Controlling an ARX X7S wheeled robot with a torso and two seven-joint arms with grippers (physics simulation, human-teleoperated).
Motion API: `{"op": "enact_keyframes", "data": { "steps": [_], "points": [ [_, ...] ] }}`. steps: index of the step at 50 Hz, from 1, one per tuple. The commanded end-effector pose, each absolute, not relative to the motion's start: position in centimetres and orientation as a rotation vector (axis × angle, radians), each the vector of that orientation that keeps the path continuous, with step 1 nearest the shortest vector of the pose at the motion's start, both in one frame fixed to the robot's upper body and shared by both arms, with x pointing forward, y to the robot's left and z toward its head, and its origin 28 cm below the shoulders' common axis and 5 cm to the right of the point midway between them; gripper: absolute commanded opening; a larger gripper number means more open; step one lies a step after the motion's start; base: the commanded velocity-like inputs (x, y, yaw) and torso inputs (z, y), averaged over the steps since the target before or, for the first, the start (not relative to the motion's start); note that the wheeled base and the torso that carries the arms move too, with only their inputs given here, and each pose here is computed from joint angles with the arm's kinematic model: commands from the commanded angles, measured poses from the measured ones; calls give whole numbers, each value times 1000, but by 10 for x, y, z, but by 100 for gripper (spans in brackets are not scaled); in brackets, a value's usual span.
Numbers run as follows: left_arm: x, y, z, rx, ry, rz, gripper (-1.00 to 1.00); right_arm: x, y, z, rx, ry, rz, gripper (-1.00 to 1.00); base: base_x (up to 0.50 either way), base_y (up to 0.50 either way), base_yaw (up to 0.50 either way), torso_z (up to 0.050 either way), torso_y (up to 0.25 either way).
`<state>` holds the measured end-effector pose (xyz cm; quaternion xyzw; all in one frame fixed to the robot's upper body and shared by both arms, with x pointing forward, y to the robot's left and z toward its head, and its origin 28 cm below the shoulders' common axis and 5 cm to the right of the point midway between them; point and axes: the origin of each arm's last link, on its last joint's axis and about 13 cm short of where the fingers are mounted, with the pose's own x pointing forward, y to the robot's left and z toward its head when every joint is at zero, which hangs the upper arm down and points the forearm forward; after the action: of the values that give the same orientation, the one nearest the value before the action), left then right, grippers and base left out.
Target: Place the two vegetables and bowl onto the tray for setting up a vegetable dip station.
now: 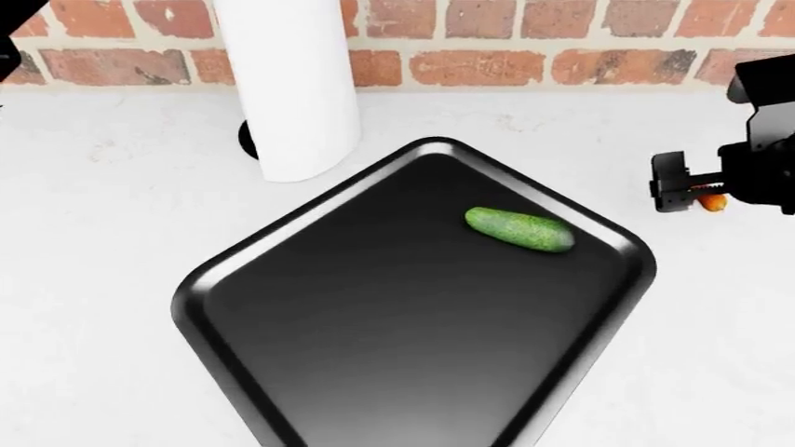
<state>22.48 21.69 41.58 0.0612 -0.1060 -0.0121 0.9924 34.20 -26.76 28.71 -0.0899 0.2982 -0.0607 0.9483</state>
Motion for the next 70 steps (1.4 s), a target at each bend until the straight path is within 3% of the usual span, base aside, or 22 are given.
{"op": "enact_keyframes", "data": {
  "steps": [1,31,32,52,70],
  "points": [
    [225,216,415,128,-213,-27,100,337,-275,279,-174,630,-157,100,0,0,0,0,0],
    [225,215,415,136,-215,-32,100,333,-275,258,-159,678,-146,100,0,0,0,0,0],
    [225,215,415,134,-215,-33,100,332,-275,257,-160,683,-148,-100,0,0,0,0,0],
    [224,215,415,132,-217,-31,100,325,-276,269,-169,672,-160,-100,0,0,0,0,-1],
    [224,216,416,134,-219,-29,100,311,-251,331,-308,551,-66,-100,0,0,0,0,0]
  ]
}}
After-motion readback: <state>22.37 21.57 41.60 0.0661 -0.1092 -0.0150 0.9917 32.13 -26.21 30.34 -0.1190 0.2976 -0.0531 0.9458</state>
